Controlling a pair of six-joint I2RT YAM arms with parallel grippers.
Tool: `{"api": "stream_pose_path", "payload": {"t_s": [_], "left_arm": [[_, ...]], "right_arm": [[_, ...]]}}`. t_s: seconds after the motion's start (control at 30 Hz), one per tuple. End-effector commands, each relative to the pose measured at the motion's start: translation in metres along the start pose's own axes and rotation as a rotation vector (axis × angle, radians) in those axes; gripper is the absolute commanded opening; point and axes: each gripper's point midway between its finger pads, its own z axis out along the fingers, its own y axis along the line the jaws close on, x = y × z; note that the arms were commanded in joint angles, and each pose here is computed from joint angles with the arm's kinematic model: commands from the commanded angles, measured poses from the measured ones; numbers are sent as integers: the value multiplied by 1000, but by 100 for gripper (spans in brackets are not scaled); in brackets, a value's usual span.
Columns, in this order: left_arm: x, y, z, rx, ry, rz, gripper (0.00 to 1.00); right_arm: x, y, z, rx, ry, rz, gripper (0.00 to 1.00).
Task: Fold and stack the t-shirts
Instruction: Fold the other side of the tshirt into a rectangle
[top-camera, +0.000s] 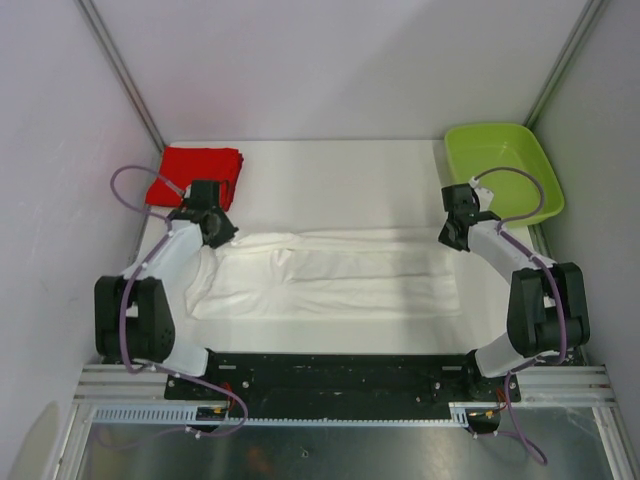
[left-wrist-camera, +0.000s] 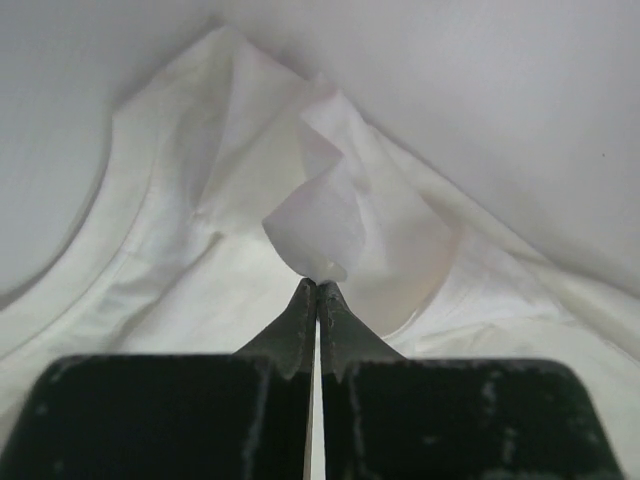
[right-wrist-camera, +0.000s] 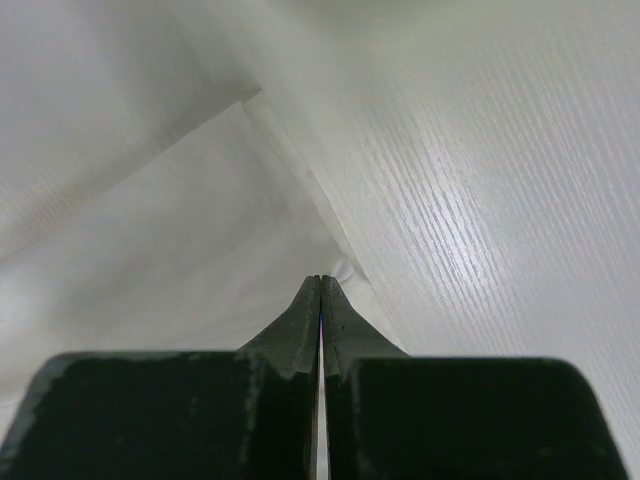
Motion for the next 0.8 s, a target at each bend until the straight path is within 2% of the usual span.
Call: {"api": "stream_pose_path", "payload": {"t_s": [0.0, 0.23, 0.77], "left_arm": [[-13, 6, -30, 51, -87, -30, 0], [-1, 12, -56, 106, -103, -36, 0], [33, 29, -75, 145, -85, -69, 0]], "right_arm": [[0, -10, -8, 25, -20, 0, 0], [10, -15, -1, 46, 1, -5, 0], [23, -17, -4, 61, 9, -18, 0]]}}
